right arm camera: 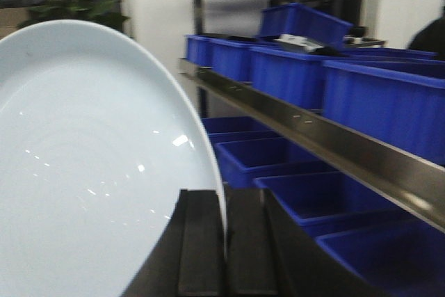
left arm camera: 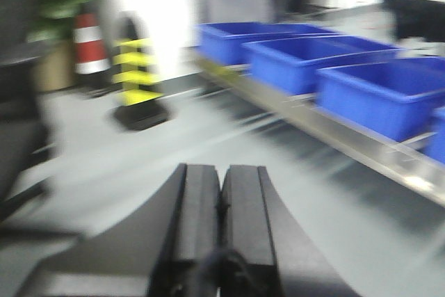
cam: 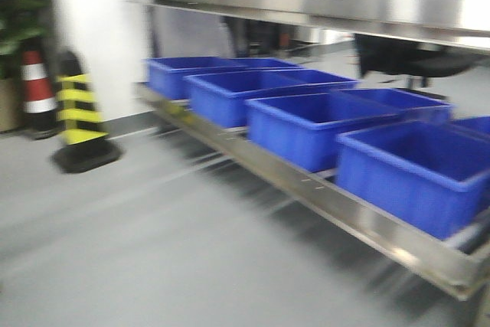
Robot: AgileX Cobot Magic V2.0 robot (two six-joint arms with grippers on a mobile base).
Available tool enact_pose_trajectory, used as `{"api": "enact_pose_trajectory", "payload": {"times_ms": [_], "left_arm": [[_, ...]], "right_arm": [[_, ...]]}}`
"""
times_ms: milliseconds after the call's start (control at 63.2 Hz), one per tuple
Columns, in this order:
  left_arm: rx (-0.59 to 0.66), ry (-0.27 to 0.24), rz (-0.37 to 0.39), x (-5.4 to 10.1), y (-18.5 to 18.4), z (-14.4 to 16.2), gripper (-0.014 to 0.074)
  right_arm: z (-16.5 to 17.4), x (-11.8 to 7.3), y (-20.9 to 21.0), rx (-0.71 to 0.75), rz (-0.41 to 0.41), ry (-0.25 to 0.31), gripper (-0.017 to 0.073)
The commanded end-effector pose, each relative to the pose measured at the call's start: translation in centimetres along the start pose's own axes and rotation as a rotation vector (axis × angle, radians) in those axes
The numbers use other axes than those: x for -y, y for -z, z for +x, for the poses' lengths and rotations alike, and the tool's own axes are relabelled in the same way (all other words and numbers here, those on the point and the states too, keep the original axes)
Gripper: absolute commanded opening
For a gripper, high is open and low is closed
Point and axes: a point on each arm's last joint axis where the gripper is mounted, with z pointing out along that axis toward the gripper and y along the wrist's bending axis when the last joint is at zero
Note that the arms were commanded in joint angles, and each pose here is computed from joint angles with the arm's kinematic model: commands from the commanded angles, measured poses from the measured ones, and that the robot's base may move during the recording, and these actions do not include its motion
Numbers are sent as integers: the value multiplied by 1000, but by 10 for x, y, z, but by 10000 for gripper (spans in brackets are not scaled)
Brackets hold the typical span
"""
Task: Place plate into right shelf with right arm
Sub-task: 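Turn and drive up to the steel shelf with blue bins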
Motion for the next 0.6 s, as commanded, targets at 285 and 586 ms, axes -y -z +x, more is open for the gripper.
{"api": "enact_pose_trajectory", "payload": {"times_ms": [285, 586], "left_arm": [[86, 6, -19, -2, 1, -5, -47], [86, 6, -19, -2, 1, -5, -47]], "right_arm": [[-17, -3, 0, 107, -19, 20, 54], [-17, -3, 0, 107, -19, 20, 54]]}}
